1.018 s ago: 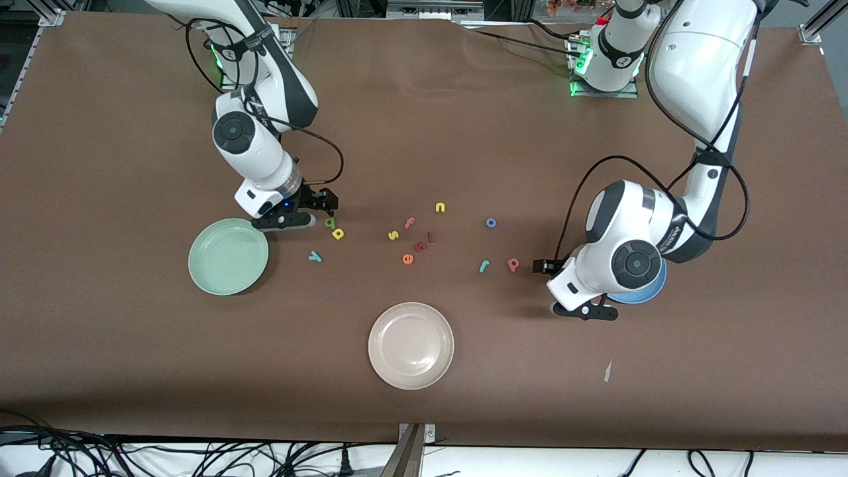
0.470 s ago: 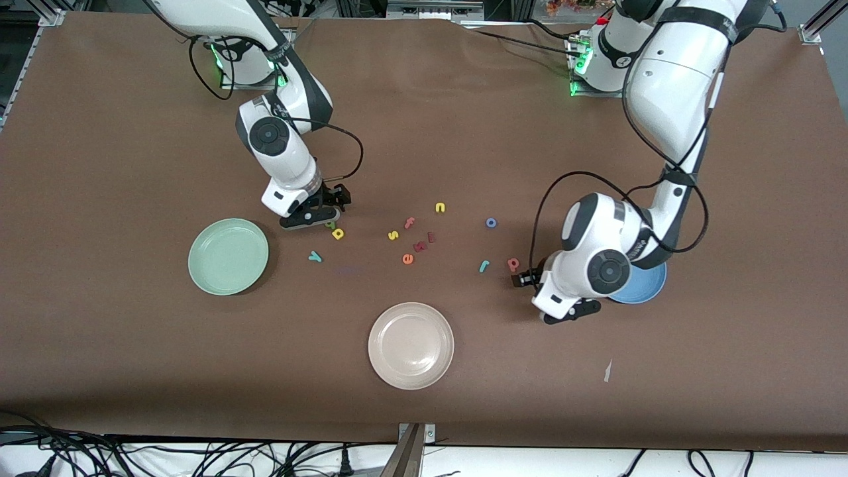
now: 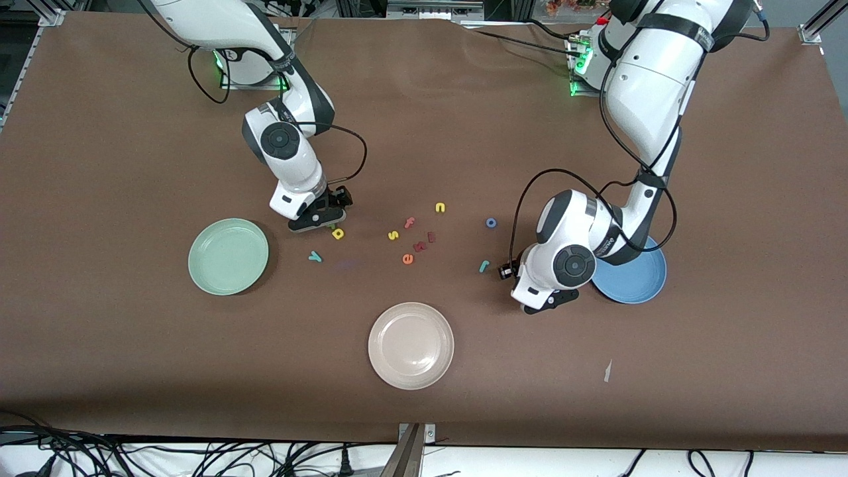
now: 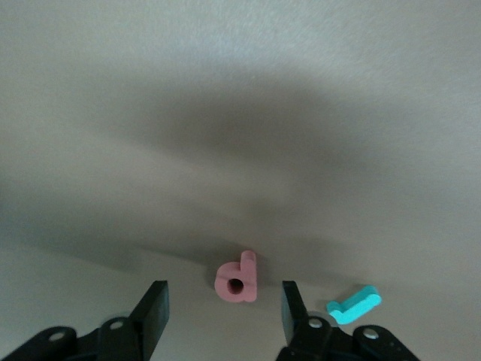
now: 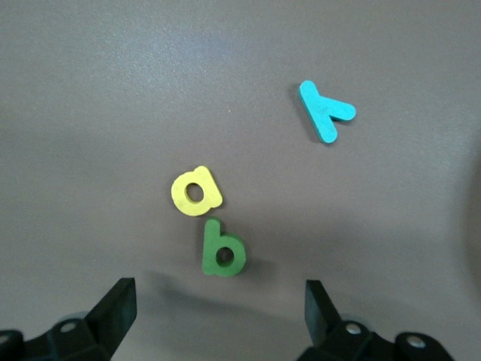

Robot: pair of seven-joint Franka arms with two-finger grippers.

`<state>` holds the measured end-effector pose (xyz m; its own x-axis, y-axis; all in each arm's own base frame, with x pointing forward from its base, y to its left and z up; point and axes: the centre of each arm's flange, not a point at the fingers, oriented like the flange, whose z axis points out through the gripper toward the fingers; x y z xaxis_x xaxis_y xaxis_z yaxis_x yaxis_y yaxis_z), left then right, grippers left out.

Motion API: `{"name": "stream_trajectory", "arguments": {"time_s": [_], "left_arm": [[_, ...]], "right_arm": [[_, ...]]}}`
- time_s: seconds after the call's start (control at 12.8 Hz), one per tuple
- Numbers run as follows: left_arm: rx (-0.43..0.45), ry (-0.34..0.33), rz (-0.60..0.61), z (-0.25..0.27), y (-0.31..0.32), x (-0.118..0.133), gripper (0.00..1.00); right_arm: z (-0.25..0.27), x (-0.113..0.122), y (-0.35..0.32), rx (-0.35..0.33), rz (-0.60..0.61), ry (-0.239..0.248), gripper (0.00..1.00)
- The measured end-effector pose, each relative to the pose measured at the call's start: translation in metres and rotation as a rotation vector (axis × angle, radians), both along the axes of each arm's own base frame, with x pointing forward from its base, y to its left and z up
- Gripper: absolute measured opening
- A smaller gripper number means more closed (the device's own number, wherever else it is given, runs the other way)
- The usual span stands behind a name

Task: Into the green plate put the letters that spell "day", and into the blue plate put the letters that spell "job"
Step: 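Grasp the green b with the right gripper while the left gripper grasps the pink d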

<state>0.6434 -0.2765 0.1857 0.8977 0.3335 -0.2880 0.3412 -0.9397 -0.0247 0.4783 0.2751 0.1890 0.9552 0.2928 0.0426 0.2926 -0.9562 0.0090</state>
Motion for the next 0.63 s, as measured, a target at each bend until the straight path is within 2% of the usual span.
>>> {"name": "stream_trajectory", "arguments": {"time_s": [0.08, 0.16, 0.23, 0.31, 0.39, 0.47, 0.63], "left_arm": [[0.002, 0.006, 0.000, -0.004, 0.000, -0.002, 0.68], [0.003, 0.008, 0.000, -0.007, 0.001, -0.003, 0.67], [0.003, 0.011, 0.000, -0.008, 0.001, -0.005, 0.61], [-0.004, 0.017, 0.007, -0.009, 0.000, -0.005, 0.61], [-0.016, 0.022, 0.018, -0.010, -0.001, -0.006, 0.56], [-0.023, 0.020, 0.023, -0.012, -0.002, -0.008, 0.56], [-0.025, 0.017, 0.025, -0.018, -0.002, -0.011, 0.56]], "right_arm": [[-0.001, 0.000, 0.000, 0.002, 0.001, -0.003, 0.97], [-0.003, 0.000, 0.000, 0.003, 0.002, -0.003, 0.89], [-0.004, 0.000, 0.000, 0.002, 0.003, -0.002, 0.89], [-0.005, 0.000, 0.000, 0.002, 0.004, -0.002, 0.84], [-0.005, 0.000, 0.000, 0.003, 0.004, -0.003, 0.71], [-0.005, 0.000, 0.000, 0.003, 0.004, -0.003, 0.65], [-0.006, -0.001, 0.000, 0.002, 0.004, -0.001, 0.63]]}}
